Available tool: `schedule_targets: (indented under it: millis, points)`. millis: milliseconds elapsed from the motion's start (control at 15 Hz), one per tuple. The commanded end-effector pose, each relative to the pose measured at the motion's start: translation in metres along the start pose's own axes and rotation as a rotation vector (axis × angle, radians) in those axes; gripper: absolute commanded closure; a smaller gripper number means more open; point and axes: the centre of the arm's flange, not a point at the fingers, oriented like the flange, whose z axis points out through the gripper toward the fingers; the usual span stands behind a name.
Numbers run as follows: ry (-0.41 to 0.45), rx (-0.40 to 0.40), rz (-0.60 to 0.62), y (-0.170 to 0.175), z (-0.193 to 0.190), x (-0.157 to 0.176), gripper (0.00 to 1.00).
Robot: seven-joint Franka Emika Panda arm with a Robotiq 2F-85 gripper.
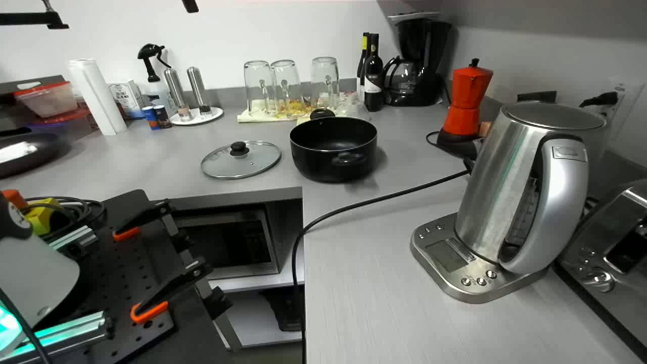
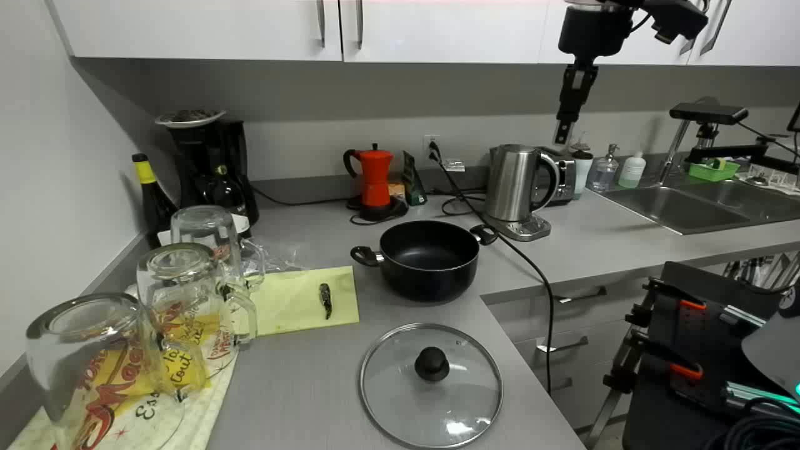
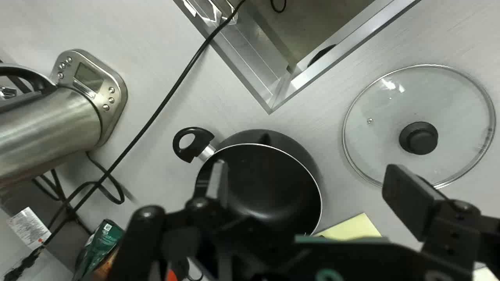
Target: Put the lid on the pot
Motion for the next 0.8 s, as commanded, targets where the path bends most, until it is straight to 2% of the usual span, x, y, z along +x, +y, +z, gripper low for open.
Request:
schedule_targets:
  millis: [0, 533, 733]
  points:
    - [0.000, 0.000, 0.000, 0.000, 0.000, 0.000, 0.00]
    - [-0.002, -0.001, -0.005, -0.001, 0.000, 0.002, 0.00]
    - [-0.013, 0.018, -0.063, -0.009, 0.006, 0.012, 0.00]
